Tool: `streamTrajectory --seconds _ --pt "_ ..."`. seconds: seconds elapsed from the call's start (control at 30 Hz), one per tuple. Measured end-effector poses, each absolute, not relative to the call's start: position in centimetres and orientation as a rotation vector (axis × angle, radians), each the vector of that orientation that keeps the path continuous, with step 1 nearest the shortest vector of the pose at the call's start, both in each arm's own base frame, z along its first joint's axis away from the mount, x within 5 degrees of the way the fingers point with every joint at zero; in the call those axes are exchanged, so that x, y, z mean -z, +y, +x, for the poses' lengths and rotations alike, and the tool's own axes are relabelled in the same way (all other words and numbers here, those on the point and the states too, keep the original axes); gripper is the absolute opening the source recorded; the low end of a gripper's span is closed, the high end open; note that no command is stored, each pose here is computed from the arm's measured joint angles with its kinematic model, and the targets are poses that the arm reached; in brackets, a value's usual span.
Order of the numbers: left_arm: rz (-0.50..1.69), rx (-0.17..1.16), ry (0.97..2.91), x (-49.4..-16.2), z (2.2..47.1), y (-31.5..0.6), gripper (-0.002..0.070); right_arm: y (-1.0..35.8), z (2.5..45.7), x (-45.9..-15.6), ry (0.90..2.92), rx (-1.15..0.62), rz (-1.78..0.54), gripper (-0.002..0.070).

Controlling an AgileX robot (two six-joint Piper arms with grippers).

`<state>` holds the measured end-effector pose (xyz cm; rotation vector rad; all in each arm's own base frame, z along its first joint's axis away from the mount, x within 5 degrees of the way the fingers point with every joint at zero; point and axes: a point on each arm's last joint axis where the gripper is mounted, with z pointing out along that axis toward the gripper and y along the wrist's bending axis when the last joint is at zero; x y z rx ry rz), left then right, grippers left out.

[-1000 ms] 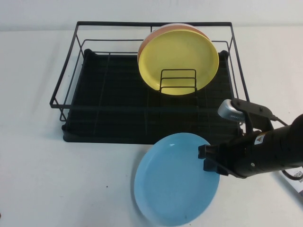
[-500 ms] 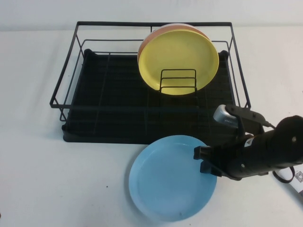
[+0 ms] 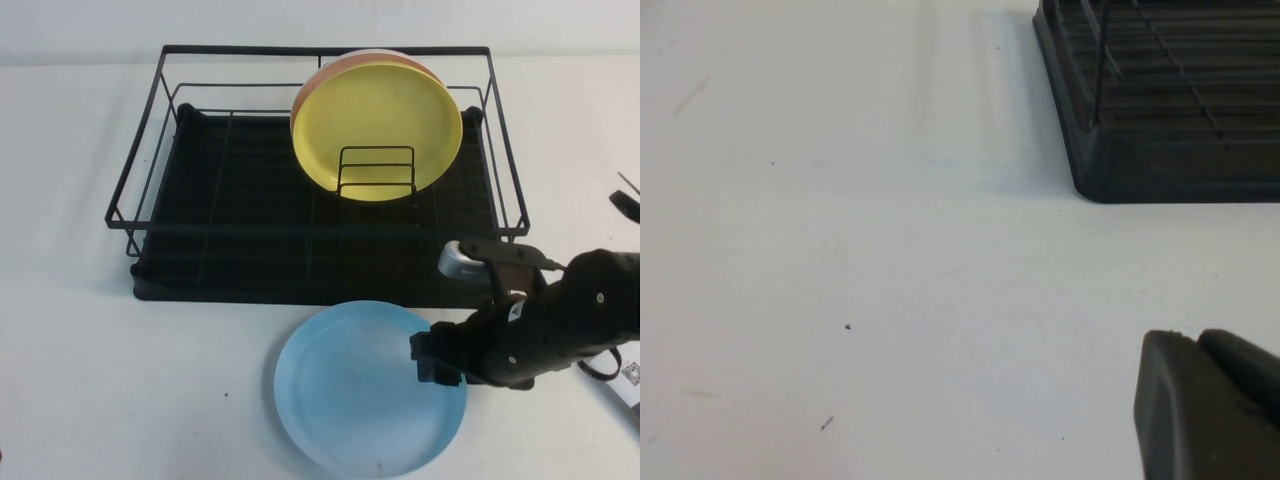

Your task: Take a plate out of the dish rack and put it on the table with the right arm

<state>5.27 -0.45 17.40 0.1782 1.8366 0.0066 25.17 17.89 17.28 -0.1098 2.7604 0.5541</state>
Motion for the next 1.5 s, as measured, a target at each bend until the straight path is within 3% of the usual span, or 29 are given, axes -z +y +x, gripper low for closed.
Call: streamTrajectory --seconds 0.13,0.2,0.37,0.47,0.63,0.87,1.13,1.3,1.5 --pt "0.178 -0.007 1.837 -17.4 5.3 -0.5 -0.0004 17.9 25.4 -19.3 2.75 -0.557 -0.175 0.0411" --pt "0.178 -0.007 1.837 -17.4 5.3 -0.5 -0.0004 17.6 25.3 -20.9 2.729 -0.548 -0.223 0.0374" --pt "0.178 -0.007 1.837 -17.4 5.3 -0.5 -0.0004 16.2 23.7 -24.9 2.656 -0.519 -0.328 0.009" --pt "0.178 -0.007 1.837 -17.4 5.3 -0.5 -0.0004 15.3 22.3 -27.1 2.615 -0.51 -0.371 0.0017" --pt "0.178 -0.007 1.837 -17.4 5.3 -0.5 -0.0004 13.5 19.7 -29.8 2.533 -0.498 -0.413 -0.0009" --pt "0.178 -0.007 1.837 -17.4 5.3 -0.5 -0.0004 11.1 16.2 -30.8 2.586 -0.41 -0.507 -0.0017" --pt "0.178 -0.007 1.837 -17.4 5.3 -0.5 -0.0004 10.4 15.9 -31.3 2.502 -0.311 -0.638 -0.0018" --pt "0.178 -0.007 1.837 -17.4 5.3 -0.5 -0.0004 8.9 16.1 -29.8 2.393 -0.252 -0.58 -0.0018" --pt "0.18 -0.005 1.836 -17.4 5.3 -0.5 -0.0004 4.2 14.1 -25.5 2.167 -0.182 -0.294 -0.0018"
